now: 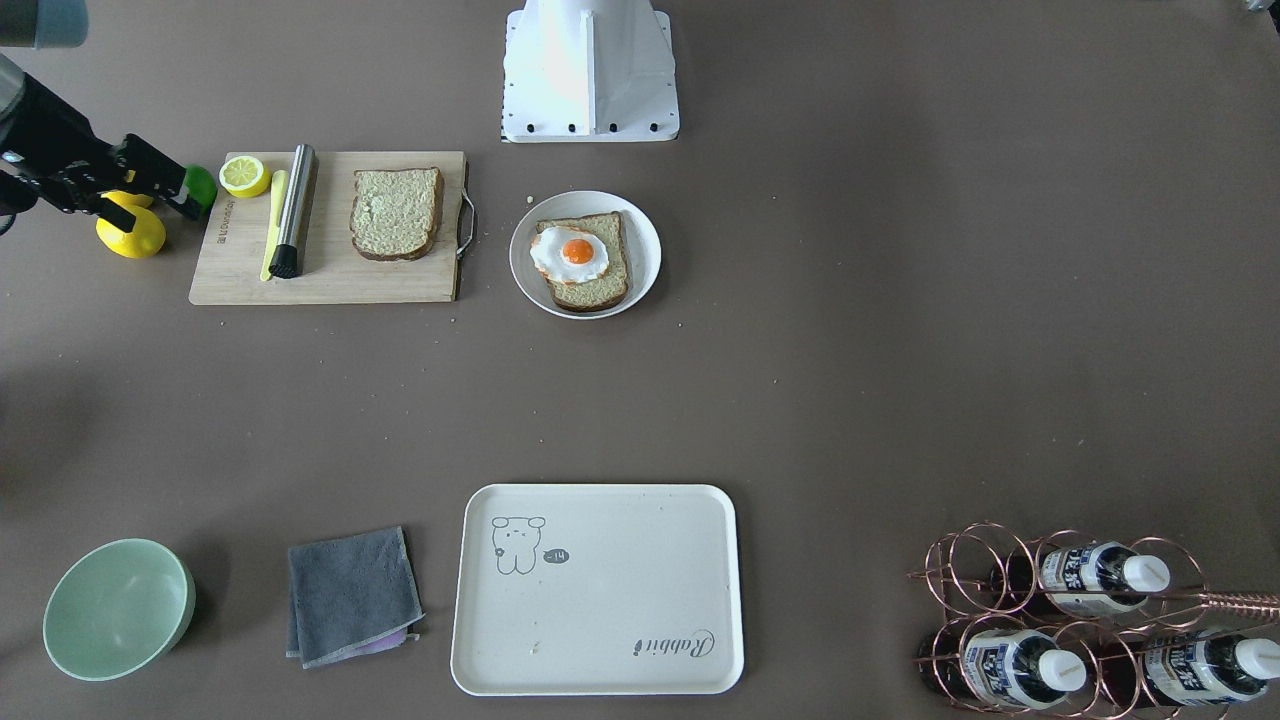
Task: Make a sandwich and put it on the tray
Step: 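Move the right gripper down to the bread slice on the cutting board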
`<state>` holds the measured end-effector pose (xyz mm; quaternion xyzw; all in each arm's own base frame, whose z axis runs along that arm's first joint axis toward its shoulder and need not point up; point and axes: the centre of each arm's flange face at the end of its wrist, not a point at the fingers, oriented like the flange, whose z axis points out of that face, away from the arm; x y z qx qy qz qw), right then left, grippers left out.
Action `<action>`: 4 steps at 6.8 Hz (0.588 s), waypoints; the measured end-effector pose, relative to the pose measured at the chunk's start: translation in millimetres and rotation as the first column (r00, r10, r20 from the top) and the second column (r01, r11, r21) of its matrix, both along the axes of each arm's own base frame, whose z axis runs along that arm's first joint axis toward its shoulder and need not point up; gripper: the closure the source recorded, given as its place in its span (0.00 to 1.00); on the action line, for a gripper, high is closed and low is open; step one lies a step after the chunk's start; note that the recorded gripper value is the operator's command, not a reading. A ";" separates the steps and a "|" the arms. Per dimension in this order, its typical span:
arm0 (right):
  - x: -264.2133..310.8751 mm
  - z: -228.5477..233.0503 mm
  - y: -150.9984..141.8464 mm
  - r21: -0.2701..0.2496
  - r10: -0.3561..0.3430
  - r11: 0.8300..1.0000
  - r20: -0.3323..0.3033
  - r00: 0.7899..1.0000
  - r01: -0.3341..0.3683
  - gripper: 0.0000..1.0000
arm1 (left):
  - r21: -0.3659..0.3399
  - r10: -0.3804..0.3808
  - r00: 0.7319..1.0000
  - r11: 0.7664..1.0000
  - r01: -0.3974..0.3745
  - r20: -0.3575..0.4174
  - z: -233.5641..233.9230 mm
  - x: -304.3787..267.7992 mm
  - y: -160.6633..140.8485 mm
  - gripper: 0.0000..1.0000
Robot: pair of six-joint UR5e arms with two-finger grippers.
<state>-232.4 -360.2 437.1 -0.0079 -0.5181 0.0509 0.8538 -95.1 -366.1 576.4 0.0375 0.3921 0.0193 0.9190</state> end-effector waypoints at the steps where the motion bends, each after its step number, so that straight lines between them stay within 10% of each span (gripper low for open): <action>1: -41.9 -16.2 17.2 0.006 -0.017 1.000 0.010 1.000 0.017 0.09 | 0.000 0.000 1.000 1.000 0.000 0.000 -0.1 0.0 -0.1 0.02; 4: -122.6 -51.1 46.1 0.010 -0.079 0.997 -0.042 0.996 0.079 0.15 | -0.002 0.000 1.000 1.000 0.000 -0.001 0.8 0.0 0.2 0.02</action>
